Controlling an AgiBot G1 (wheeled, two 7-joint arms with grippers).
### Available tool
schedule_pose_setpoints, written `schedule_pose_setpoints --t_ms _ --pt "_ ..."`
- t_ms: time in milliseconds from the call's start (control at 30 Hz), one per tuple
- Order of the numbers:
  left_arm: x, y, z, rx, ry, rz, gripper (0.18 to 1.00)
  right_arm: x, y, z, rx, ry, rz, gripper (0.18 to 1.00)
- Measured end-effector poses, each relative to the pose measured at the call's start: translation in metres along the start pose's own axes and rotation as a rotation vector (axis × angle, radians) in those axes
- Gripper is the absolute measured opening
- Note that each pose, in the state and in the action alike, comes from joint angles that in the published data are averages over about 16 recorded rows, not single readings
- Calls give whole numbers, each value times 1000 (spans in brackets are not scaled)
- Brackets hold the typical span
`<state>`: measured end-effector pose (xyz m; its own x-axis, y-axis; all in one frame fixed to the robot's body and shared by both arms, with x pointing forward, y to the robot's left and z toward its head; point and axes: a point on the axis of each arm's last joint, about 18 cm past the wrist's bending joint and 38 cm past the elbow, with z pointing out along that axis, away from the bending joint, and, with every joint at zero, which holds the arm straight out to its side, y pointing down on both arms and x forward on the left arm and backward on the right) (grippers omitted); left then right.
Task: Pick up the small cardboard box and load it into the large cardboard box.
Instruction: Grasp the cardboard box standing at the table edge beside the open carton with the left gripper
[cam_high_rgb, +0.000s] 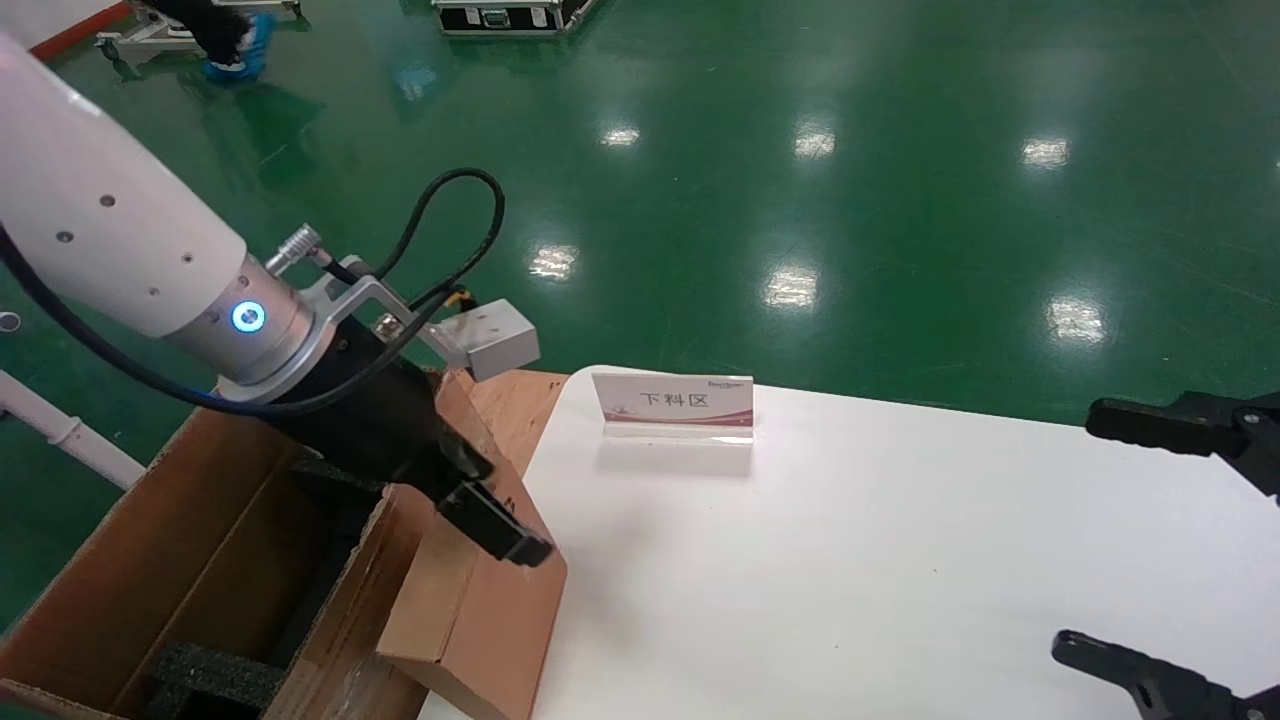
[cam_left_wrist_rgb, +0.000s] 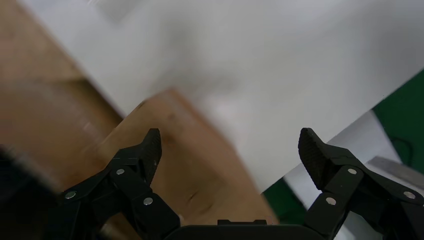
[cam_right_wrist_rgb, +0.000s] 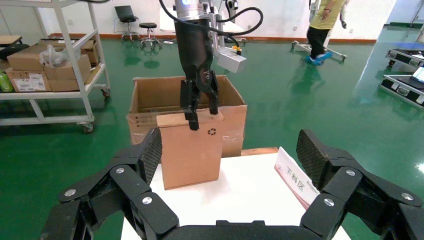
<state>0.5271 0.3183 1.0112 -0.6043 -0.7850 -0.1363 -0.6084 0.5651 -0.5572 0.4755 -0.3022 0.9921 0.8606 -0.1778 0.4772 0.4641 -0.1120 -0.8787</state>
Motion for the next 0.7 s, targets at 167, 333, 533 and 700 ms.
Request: schedule_pose_setpoints --t_ms 167,333,533,700 --pt "-1 3 -1 -93 -61 -58 1001 0 0 0 0 0 0 1001" --pt "0 6 -1 -171 -105 -108 1001 0 0 0 0 0 0 1001" --pt "2 10 -2 -221 -126 -153 1001 0 0 0 0 0 0 1001" --pt "4 12 -2 -232 -120 -177 1001 0 0 0 0 0 0 1001"
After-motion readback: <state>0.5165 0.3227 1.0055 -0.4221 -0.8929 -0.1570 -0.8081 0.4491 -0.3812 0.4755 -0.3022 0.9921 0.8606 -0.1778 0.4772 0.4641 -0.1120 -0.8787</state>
